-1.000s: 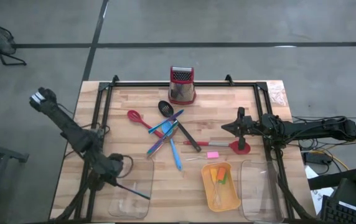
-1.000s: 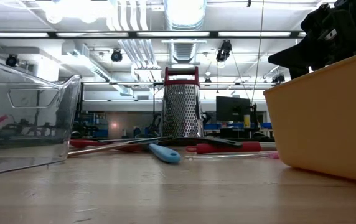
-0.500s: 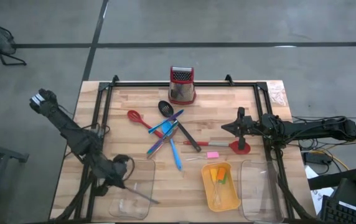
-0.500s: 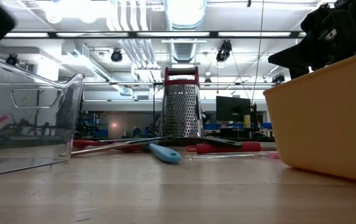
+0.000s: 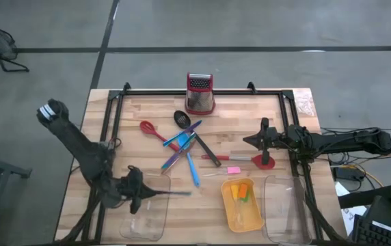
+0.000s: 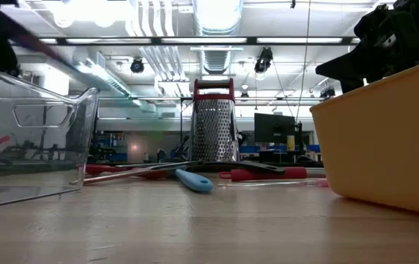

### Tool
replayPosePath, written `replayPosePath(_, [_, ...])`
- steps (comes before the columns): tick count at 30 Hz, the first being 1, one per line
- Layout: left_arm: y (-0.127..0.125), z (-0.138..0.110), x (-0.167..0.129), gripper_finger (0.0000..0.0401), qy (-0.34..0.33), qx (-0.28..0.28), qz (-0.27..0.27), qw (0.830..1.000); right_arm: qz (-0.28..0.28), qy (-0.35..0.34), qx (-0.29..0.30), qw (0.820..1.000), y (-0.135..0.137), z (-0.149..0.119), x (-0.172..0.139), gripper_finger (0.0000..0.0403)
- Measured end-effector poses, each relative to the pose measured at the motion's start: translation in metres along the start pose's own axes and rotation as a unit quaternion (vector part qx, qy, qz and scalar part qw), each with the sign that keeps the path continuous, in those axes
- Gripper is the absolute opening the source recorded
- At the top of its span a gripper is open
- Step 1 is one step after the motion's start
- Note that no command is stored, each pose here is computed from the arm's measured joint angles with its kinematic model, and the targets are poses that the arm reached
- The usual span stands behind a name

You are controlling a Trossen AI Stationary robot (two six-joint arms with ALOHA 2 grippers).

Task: Pick & Place Kitchen Items
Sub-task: Put the top iridescent knife into the left transparent bin

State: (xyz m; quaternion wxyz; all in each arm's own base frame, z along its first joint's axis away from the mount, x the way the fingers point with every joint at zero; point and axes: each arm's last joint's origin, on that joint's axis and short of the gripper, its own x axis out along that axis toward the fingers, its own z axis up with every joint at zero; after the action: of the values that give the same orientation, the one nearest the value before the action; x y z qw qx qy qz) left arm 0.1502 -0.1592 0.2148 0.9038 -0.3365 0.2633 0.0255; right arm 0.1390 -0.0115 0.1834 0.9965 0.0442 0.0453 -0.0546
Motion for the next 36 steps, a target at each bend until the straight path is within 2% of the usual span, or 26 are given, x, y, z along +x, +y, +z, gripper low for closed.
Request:
replayPosePath(9, [0.001, -0.032, 0.012, 0.0006, 0.005, 0.008, 0.029, 1.0, 0.0, 0.0, 0.0, 1.0, 0.0, 0.0, 0.0, 0.0008])
replayPosePath(15, [-0.001, -0.031, 0.012, 0.0003, -0.017, 0.059, 0.037, 0.997, 0.0, 0.0, 0.0, 1.0, 0.0, 0.0, 0.0, 0.0008])
replayPosePath(20, [-0.007, -0.026, 0.004, 0.0002, -0.033, 0.071, 0.024, 0.997, 0.0, 0.0, 0.0, 1.0, 0.0, 0.0, 0.0, 0.0008])
replayPosePath(25, [-0.016, -0.015, -0.009, 0.0002, -0.041, 0.086, -0.006, 0.995, 0.0, 0.0, 0.0, 1.0, 0.0, 0.0, 0.0, 0.0008])
replayPosePath(29, [-0.029, 0.003, -0.03, 0.0001, -0.031, 0.117, -0.06, 0.991, 0.0, 0.0, 0.0, 1.0, 0.0, 0.0, 0.0, 0.0008])
replayPosePath(33, [-0.039, 0.029, -0.062, 0.0001, 0.029, 0.146, -0.12, 0.981, 0.0, 0.0, 0.0, 1.0, 0.0, 0.0, 0.0, 0.0008])
replayPosePath(36, [-0.039, 0.043, -0.082, 0.0001, 0.082, 0.166, -0.132, 0.974, 0.0, 0.0, 0.0, 1.0, 0.0, 0.0, 0.0, 0.0008])
